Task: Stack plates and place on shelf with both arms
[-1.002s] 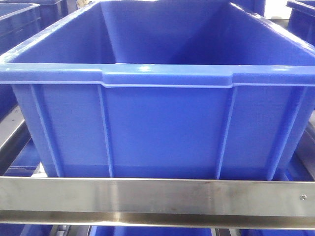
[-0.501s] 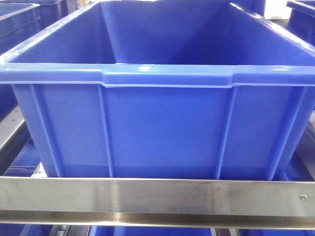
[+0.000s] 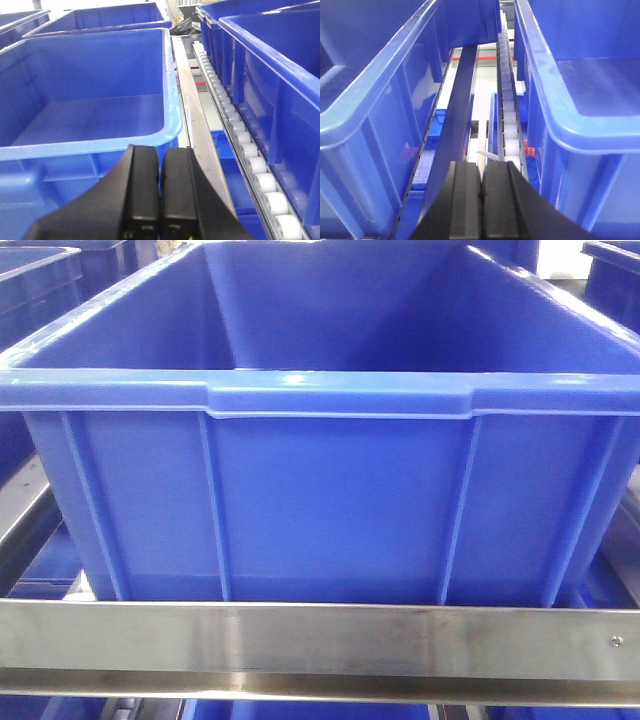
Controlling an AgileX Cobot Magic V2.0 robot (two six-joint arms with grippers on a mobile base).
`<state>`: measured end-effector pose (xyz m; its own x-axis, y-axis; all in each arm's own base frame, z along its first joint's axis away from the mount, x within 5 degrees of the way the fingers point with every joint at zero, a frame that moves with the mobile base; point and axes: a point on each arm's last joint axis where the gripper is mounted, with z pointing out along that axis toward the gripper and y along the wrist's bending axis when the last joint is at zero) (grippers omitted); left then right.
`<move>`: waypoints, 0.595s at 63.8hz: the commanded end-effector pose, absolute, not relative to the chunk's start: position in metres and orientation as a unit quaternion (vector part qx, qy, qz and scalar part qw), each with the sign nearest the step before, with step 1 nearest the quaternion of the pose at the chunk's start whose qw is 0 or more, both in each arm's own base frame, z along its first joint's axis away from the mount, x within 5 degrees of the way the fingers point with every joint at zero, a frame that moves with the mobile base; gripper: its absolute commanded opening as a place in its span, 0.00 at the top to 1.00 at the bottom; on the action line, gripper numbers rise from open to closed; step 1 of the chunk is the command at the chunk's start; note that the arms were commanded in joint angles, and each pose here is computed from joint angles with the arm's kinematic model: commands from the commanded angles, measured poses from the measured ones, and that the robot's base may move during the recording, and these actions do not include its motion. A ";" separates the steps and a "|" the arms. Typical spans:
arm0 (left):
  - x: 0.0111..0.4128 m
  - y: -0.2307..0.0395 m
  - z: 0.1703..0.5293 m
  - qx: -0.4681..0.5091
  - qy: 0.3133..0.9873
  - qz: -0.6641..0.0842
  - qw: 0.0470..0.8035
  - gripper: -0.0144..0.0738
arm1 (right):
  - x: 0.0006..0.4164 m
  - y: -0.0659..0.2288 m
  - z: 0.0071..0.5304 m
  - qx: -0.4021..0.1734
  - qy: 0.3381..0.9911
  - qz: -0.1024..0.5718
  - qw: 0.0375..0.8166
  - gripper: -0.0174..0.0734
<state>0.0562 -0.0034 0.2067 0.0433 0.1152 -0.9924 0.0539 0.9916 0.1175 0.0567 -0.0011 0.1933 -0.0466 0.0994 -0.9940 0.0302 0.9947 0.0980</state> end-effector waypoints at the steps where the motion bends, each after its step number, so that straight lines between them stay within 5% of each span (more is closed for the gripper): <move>1: 0.054 -0.003 0.215 0.040 0.652 0.008 0.757 0.75 | 0.055 -0.002 0.202 0.039 0.687 0.015 0.725 0.76; 38: 0.054 -0.003 0.215 0.038 0.652 0.006 0.757 0.75 | 0.055 -0.002 0.202 0.039 0.687 0.015 0.725 0.76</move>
<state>0.0562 -0.0034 0.2069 0.0441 0.0883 -0.9951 0.0546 0.9944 0.0906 0.0567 -0.0011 0.1933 -0.0466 0.0994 -0.9940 0.0302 0.9947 0.0980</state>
